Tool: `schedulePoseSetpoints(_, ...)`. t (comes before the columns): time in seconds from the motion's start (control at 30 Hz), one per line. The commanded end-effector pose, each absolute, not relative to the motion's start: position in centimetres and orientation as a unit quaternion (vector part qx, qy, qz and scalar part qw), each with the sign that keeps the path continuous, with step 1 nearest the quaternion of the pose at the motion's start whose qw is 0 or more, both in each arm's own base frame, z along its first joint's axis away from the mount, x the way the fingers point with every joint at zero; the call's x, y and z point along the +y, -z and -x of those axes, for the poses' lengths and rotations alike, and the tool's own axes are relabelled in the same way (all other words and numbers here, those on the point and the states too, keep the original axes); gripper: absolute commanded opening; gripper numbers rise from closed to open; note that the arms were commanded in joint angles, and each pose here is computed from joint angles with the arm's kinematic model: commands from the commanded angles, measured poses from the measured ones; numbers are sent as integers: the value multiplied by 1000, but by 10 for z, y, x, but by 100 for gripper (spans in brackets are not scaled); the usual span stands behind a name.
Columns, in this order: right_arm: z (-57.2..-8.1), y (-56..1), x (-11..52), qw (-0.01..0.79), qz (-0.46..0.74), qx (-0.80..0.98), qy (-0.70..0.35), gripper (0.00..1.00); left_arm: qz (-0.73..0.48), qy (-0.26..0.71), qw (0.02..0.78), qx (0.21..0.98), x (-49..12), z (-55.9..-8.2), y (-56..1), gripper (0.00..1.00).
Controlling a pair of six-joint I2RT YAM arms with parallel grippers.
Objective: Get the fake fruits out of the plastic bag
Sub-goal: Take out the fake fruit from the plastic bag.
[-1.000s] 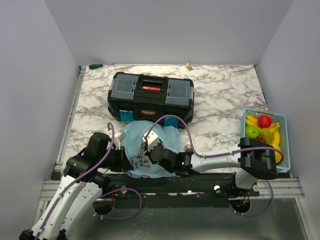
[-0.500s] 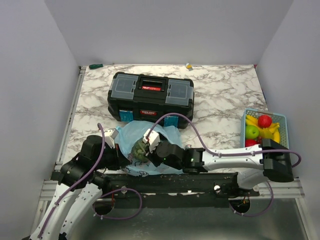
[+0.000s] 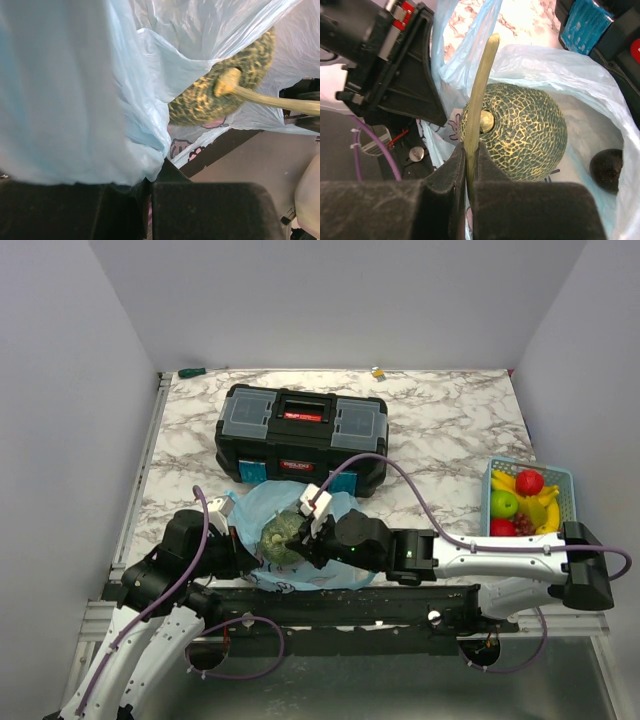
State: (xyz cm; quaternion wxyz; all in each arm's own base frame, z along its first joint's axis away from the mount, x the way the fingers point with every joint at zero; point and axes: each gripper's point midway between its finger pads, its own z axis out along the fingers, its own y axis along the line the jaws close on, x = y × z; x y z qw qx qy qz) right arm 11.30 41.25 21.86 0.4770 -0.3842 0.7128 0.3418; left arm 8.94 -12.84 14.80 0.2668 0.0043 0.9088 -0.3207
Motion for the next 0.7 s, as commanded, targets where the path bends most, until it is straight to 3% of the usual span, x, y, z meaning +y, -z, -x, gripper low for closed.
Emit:
schedulePoseSetpoints(0.0, -102, -262, 409, 483, 375, 691, -386, 1, 0, 317, 272, 909, -128, -92, -149, 0)
schedulePoseSetpoints(0.67, -116, -415, 332, 604, 222, 604, -469, 1, 0, 315, 258, 913, -129, -92, -146, 0)
